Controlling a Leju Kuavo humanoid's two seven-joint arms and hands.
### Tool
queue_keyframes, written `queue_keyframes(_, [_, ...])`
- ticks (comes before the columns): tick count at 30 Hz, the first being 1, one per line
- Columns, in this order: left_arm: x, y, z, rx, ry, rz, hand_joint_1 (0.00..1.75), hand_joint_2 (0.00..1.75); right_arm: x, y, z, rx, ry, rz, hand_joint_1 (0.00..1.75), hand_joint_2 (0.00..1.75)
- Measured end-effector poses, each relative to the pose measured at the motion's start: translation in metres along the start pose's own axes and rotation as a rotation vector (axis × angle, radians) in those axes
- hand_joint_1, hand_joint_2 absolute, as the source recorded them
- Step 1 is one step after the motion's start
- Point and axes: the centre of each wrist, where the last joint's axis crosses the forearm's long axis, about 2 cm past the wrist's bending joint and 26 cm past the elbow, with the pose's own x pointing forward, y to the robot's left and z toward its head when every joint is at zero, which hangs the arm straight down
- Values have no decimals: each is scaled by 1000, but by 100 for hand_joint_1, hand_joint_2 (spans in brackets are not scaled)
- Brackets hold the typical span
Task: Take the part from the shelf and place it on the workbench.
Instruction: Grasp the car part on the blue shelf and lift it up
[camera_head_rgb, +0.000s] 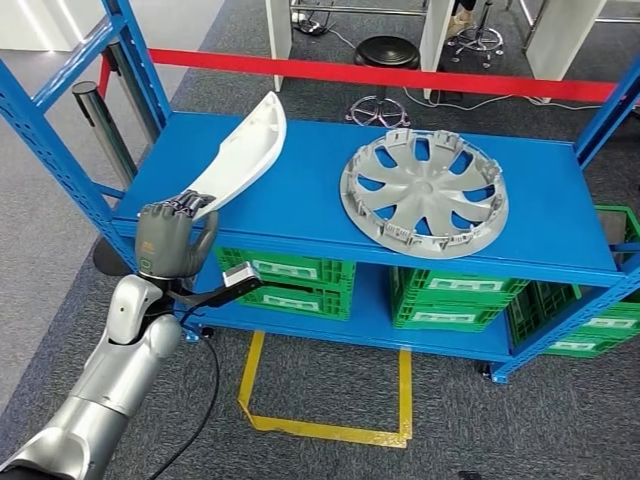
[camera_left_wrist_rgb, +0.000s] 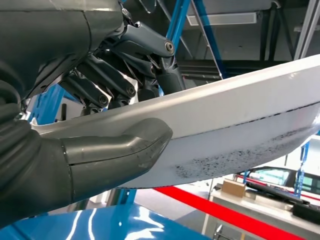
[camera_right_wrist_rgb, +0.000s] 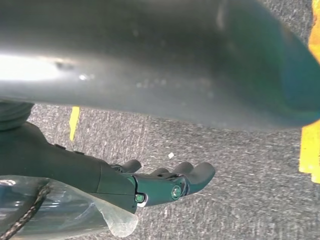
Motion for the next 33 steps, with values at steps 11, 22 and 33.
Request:
queue_keyframes(11, [-1, -2, 1, -11, 2, 0, 175, 175, 1, 0, 0, -1, 1, -3, 0, 0])
queue_keyframes(22, [-2, -5, 1, -15, 2, 4, 175, 175, -1, -2, 0, -5, 19, -19, 0, 0])
queue_keyframes(33, [-32, -41, 84, -361, 158, -90, 175, 175, 1, -12, 0, -25, 40, -35, 0, 0])
